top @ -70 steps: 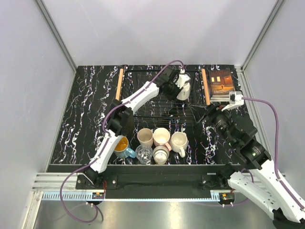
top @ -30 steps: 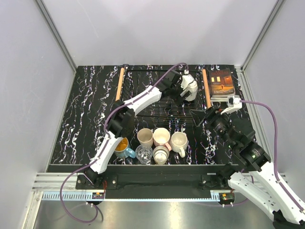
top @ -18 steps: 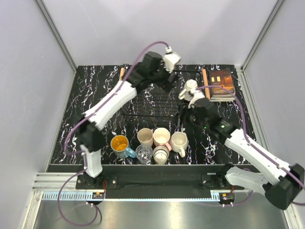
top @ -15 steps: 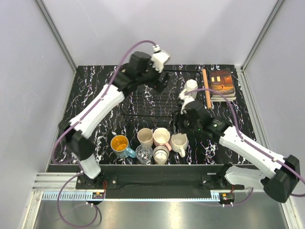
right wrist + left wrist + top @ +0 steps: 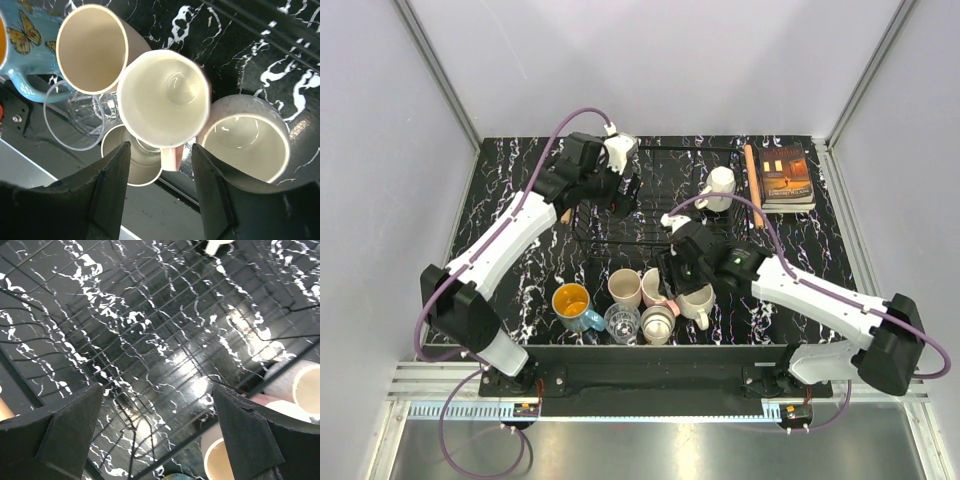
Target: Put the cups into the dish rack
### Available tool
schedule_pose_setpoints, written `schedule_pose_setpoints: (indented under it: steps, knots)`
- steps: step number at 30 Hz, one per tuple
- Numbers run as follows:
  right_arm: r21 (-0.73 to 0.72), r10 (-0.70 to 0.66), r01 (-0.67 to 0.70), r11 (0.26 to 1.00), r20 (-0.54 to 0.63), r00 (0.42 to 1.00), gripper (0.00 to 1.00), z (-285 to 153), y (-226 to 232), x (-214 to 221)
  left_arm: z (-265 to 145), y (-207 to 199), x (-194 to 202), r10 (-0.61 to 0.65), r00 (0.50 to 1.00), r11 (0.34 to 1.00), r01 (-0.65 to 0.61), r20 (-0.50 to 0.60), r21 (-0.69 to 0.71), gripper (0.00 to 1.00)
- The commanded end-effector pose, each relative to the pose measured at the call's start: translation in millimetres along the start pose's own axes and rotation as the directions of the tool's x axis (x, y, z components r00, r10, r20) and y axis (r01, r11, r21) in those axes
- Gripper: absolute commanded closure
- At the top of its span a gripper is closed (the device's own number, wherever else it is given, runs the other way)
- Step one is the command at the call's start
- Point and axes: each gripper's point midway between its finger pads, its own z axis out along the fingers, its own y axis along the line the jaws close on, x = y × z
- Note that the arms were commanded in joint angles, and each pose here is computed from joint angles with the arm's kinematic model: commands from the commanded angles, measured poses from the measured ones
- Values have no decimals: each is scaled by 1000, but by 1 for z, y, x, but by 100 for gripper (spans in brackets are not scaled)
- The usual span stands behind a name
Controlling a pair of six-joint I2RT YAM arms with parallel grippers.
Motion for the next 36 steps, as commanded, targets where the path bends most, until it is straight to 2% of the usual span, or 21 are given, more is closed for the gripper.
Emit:
schedule_pose_setpoints:
  steps: [1,8,23,28,32,36]
  knots:
    - [-22,-85,86,996,31,996,41,3,24,-13,-28,-12,-25,0,993,999,-4,117,35,4]
    - [-36,-173,173,984,-8,985,44,21,46,-14,-34,-6,-22,-12,991,1000,9,133,20,5]
    - [41,-240,246,968,-114,964,61,66,25,9,-52,3,-20,-39,984,999,39,176,2,4]
    - [45,-240,246,968,-115,964,67,75,23,12,-56,3,-21,-48,981,999,48,186,6,4]
    - [53,-231,240,969,-134,964,76,80,18,21,-59,5,-24,-48,979,999,49,198,1,4]
    - [56,-219,229,972,-136,966,100,76,16,25,-60,7,-25,-50,978,999,52,201,-3,4]
